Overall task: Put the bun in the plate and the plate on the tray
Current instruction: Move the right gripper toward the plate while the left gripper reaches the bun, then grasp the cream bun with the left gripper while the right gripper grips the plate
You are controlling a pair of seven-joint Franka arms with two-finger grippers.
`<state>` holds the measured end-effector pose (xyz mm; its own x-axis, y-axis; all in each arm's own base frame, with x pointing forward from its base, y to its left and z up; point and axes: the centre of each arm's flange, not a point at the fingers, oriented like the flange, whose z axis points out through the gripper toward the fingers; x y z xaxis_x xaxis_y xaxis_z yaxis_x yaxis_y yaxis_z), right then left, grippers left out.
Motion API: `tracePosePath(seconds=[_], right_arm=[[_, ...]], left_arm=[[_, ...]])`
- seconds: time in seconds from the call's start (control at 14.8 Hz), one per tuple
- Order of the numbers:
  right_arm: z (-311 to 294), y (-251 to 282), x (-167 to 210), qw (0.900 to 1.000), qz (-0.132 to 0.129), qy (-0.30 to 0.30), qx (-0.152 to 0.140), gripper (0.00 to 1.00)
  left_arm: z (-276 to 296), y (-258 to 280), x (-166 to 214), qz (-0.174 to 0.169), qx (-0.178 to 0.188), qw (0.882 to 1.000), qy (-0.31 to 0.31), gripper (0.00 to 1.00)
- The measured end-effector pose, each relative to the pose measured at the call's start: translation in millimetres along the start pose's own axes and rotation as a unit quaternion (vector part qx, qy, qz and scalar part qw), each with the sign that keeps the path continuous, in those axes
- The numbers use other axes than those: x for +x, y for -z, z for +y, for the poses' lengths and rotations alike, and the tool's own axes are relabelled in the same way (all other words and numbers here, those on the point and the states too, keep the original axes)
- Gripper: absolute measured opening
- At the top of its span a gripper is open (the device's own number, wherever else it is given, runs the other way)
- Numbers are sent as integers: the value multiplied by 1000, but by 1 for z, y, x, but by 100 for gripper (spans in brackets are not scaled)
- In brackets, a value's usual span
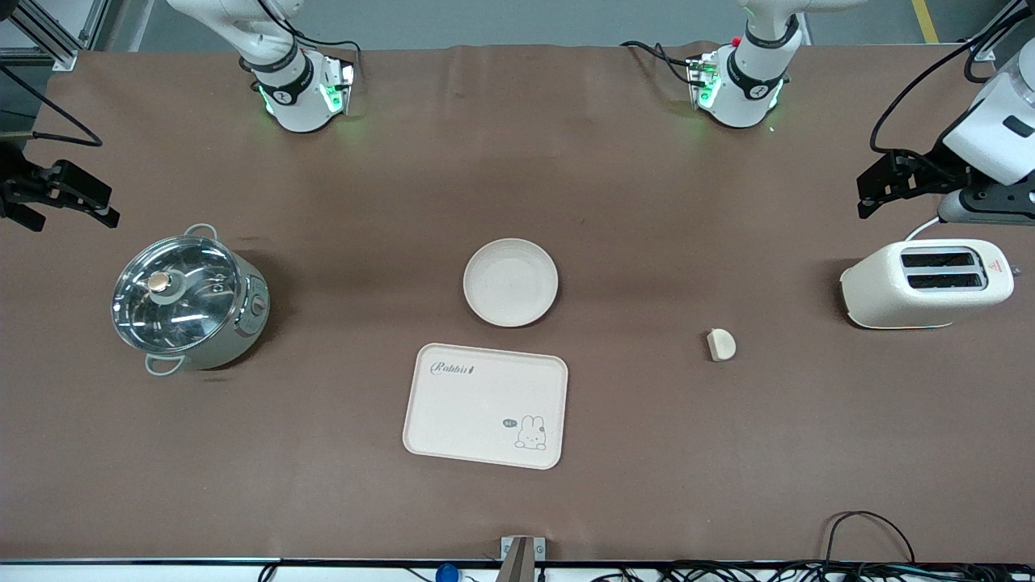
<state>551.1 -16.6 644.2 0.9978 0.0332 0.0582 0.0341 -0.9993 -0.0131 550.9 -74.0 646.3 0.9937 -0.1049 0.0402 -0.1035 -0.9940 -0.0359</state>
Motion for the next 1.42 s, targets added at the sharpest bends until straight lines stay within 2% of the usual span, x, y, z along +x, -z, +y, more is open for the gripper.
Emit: tracePosePath(seconds=[0.54,0.74,0.88,1.08,1.28,1.42], right_arm=[[-3,-3,0,1000,-2,2,3,100],[-17,-16,11,999,4,8,37,100],[-36,-48,32,998,8,17,58,100],[-79,-120,67,995,-5,31,95,100],[-129,-192,84,994,-13,19,102,100],[-166,-230,83,995,-23,2,101,100]], left_arm=[[-1,0,0,-1,0,1000,1,100],[-1,-1,-1,-4,0,1000,0,100],[0,-15,4,-20,-2,1000,0,100],[7,-86,33,-54,-29,998,7,100],[24,-228,65,-45,-39,998,38,100],[39,-325,63,-43,-45,997,39,100]])
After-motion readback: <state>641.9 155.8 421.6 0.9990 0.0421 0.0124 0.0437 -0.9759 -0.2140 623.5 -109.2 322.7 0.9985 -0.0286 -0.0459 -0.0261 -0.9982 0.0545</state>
